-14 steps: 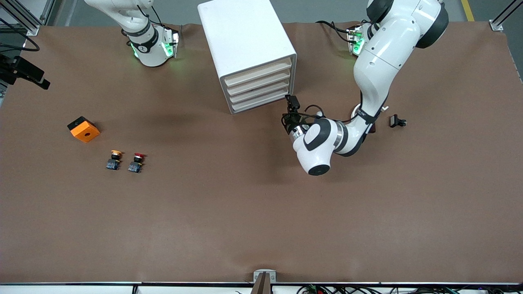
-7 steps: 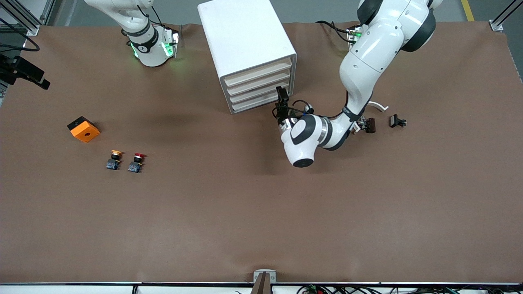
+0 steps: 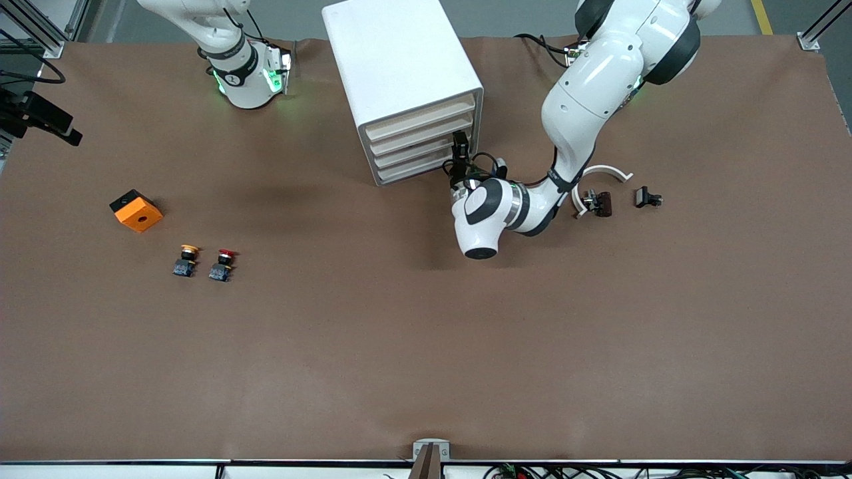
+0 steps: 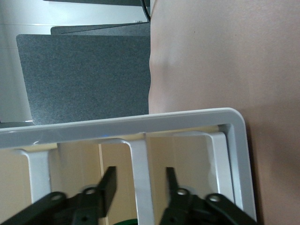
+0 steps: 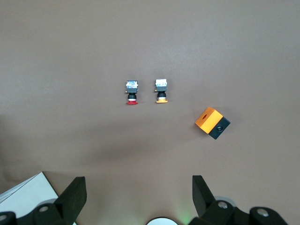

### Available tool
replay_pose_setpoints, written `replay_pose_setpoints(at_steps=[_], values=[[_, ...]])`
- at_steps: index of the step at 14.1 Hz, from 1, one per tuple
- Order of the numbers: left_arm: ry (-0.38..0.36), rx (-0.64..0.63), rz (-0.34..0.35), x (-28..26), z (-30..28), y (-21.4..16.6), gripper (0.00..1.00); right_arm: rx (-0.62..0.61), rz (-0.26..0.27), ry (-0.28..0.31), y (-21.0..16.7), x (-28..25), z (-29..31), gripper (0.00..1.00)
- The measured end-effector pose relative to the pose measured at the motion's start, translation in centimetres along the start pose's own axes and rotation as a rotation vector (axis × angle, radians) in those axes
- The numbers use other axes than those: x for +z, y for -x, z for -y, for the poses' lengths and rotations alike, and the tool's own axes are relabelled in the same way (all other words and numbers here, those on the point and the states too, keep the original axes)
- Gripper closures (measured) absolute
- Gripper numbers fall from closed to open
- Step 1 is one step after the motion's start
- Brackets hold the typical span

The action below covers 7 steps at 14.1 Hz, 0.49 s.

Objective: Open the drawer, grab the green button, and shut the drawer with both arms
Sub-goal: 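Grasp the drawer handle with the left gripper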

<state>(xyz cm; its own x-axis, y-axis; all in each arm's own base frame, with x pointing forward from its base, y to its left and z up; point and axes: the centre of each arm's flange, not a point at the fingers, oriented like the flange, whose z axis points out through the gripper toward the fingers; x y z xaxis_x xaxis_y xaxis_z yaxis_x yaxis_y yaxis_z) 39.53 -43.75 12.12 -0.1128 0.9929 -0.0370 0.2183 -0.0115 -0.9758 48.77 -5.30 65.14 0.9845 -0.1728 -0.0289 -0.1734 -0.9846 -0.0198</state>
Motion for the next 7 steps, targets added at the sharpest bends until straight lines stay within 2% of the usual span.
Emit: replay_pose_setpoints(at_steps=[1,3,7], values=[[-0.003,0.000,-0.002,0.0,0.0,0.0,0.69,0.000,0.001,0.000,0.0,0.0,0.0,0.00],[-0.003,-0.001,0.000,-0.1,0.0,-0.1,0.87,0.000,0.001,0.000,0.0,0.0,0.0,0.00],[0.005,-0.005,0.022,-1.4,-0.2,-0.8,0.89,-0.002,-0.002,0.000,0.0,-0.1,0.0,0.00]])
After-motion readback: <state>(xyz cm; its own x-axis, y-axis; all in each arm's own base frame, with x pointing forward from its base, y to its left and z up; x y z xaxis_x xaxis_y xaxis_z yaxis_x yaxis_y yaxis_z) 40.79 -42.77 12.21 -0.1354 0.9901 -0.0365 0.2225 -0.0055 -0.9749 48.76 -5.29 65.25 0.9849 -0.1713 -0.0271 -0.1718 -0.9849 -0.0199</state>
